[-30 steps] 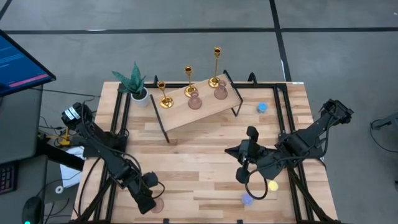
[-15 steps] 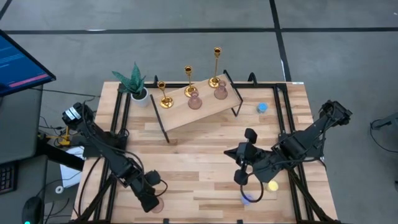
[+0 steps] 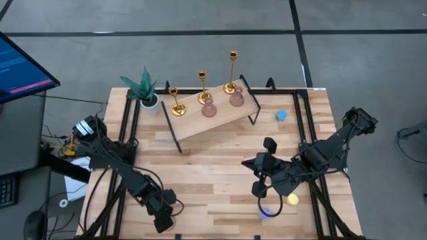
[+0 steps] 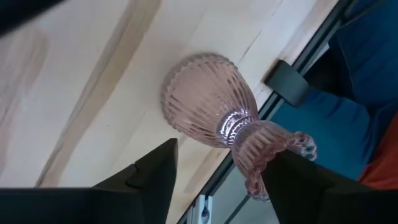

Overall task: Pick & Place candle stick holders
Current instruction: Put the pink glass candle holder on the shelf

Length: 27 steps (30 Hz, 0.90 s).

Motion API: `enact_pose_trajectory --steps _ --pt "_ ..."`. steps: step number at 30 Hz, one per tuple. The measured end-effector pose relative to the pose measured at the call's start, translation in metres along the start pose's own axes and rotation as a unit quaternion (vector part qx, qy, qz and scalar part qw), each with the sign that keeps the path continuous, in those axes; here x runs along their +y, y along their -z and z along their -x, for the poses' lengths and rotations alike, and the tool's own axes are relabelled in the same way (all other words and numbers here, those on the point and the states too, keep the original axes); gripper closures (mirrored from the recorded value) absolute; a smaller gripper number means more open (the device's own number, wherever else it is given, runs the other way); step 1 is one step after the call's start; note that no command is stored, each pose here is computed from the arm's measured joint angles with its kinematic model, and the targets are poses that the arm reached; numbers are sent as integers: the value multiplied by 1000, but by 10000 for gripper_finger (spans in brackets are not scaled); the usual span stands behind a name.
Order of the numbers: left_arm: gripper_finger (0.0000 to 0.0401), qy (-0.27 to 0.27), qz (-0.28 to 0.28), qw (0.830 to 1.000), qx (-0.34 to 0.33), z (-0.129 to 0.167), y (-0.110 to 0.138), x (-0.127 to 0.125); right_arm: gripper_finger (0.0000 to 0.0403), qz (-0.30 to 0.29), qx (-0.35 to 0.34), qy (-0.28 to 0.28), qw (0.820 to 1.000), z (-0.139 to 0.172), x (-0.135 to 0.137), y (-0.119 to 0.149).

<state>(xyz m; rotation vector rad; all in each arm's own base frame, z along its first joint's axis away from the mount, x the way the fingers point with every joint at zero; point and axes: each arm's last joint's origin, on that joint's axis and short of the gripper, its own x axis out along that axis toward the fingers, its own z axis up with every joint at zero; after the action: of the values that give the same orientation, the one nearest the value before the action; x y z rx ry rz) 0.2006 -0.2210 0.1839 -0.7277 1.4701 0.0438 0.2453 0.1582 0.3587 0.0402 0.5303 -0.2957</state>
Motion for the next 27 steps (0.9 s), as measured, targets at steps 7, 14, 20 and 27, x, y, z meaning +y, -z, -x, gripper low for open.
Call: enact_pose_trajectory --steps 7,14,20,27 --pt "323 -10 -13 1000 3 -4 -1 2 403 0 0 0 1000 0 0 0" --pt "371 -26 11 999 -24 -2 -11 9 403 3 1 -1 1000 1 1 1" --pt "371 -22 24 996 -82 32 -19 18 403 9 4 -2 1000 3 2 3" --pt "371 -8 63 984 -169 87 -23 38 403 14 9 2 1000 2 0 3"
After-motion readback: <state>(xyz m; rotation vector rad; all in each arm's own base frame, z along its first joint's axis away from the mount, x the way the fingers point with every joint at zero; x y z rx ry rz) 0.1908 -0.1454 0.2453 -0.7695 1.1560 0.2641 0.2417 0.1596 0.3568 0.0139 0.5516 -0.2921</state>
